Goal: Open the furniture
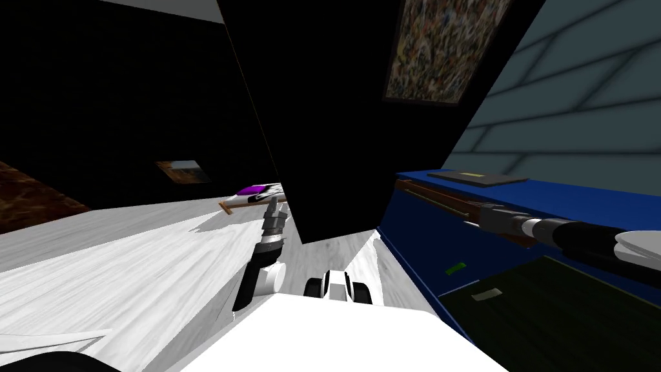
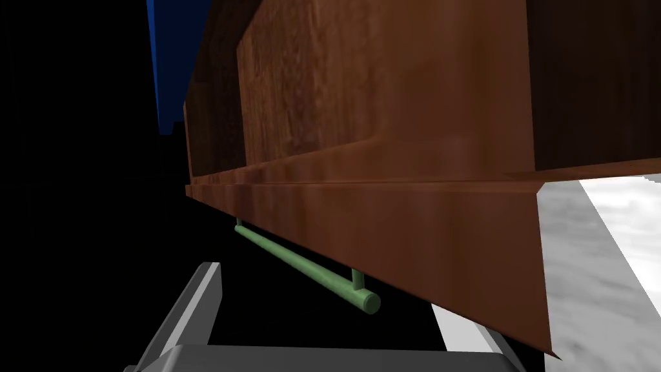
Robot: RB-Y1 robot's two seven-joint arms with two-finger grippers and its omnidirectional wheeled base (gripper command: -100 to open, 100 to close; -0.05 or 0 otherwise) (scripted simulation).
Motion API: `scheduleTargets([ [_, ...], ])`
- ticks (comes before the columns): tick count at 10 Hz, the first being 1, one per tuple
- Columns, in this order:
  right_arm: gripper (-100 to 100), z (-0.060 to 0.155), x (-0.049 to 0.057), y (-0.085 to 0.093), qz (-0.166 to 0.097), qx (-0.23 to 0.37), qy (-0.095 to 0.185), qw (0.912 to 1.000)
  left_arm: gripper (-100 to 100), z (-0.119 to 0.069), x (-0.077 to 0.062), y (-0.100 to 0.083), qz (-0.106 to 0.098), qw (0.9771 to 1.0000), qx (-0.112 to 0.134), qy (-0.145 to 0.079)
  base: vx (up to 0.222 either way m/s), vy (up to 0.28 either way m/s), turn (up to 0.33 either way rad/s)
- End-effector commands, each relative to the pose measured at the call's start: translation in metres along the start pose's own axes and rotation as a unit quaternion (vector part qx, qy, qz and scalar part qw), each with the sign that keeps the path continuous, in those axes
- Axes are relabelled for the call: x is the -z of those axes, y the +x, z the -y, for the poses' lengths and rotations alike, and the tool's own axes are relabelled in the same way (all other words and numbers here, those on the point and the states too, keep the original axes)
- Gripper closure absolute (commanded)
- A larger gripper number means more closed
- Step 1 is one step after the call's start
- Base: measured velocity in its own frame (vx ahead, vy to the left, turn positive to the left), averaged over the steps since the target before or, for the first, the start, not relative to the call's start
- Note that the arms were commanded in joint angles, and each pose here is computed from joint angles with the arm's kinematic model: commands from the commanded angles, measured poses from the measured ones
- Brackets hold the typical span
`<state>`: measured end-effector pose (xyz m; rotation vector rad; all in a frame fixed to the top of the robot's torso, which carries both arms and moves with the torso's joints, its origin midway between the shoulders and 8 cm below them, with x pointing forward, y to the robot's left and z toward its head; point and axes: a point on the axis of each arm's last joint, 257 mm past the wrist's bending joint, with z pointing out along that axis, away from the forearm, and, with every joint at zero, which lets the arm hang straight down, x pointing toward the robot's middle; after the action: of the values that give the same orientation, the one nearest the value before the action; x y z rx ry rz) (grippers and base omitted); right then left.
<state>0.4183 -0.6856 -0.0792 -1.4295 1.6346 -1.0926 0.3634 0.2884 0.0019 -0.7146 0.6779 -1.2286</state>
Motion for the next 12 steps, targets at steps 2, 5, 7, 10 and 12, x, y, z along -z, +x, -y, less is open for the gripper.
scheduleTargets([
  [2, -100, 0.001, 0.008, 0.037, -0.037, -0.016, -0.003, 0.9992, 0, 0.0, 0.0, 0.0, 0.0, 1.0, 0.0, 0.0, -0.104, 0.006, 0.271],
  [5, -100, 0.004, 0.017, 0.061, -0.061, -0.027, -0.003, 0.9978, 0, 0.0, 0.0, 0.0, 0.0, 1.0, 0.0, 0.0, -0.112, 0.015, 0.172],
  [7, -100, 0.012, 0.023, 0.075, -0.076, -0.032, 0.001, 0.9966, 0, 0.0, 0.0, 0.0, 0.0, 1.0, 0.0, 0.0, -0.044, 0.007, 0.146],
  [10, -100, 0.013, 0.035, 0.103, -0.106, -0.046, 0.001, 0.9933, 0, 0.0, 0.0, 0.0, 0.0, 1.0, 0.0, 0.0, -0.13, 0.027, 0.275],
  [12, -100, 0.015, 0.048, 0.128, -0.134, -0.059, 0.003, 0.9892, 0, 0.0, 0.0, 0.0, 0.0, 1.0, 0.0, 0.0, -0.139, 0.05, 0.235],
])
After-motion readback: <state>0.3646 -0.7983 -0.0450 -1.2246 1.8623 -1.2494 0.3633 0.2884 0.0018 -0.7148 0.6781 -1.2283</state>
